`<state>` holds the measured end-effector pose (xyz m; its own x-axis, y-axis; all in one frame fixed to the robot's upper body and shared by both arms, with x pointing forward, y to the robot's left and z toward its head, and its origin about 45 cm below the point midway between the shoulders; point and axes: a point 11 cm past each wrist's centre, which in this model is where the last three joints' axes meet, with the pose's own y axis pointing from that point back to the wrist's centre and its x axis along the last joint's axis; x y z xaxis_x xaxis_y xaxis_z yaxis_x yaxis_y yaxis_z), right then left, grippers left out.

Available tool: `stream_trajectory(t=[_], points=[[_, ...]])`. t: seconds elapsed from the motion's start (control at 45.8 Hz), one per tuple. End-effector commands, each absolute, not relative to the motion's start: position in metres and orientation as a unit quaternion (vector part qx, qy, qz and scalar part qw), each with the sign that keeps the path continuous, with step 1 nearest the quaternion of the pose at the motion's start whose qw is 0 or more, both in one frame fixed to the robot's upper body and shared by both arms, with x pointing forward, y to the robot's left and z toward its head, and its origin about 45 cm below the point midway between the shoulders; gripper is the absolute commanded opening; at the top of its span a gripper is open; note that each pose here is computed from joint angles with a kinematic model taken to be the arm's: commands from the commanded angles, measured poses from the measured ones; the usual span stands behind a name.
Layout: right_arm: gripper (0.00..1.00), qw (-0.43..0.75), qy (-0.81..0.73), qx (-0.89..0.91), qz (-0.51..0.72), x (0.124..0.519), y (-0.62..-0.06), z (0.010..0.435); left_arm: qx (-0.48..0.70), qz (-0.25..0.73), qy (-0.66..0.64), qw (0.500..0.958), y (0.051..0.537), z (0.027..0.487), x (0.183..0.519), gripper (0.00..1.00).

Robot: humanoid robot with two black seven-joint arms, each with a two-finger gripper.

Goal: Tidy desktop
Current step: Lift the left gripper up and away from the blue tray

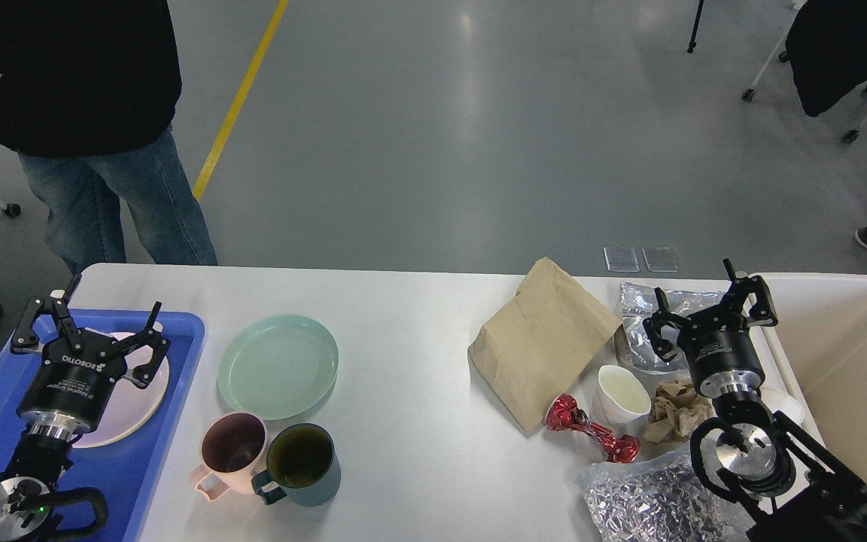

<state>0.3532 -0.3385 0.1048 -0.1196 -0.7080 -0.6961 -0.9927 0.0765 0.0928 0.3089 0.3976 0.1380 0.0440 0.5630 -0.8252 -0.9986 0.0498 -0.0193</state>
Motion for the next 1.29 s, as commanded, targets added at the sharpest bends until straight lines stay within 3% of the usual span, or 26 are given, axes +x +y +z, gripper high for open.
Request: stream_trajectory(t=[0.0,0.24,0.393,0.721,1.005,1.268], points=[[1.0,0.247,0.691,-0.616,0.288,0.353,-0.338,0.105,-0.326,0.612,0.335,0.638,0.4,0.134,0.305,0.97],[1.0,0.247,0.691,-0.616,0.288,0.353,-0.338,0.105,-0.319,0.638,0.336,0.615,0.419,0.12,0.295,0.97],[1.0,0.247,0.691,-0.616,0.288,0.353,-0.338,0.105,-0.303,0.646,0.319,0.624,0.435,0.128,0.295,0.97],[1.0,0.247,0.691,-0.616,0.288,0.353,-0.338,0.105,0.008,0.612,0.21,0.762,0.484,0.208,0.341,0.97],[1.0,0.248,0.69,-0.616,0.288,0.353,-0.338,0.105,0.174,0.552,0.153,0.801,0.477,0.25,0.367,0.97],[1.0,0.248,0.69,-0.616,0.288,0.353,-0.338,0.105,0.355,0.461,0.077,0.81,0.447,0.295,0.394,0.97]])
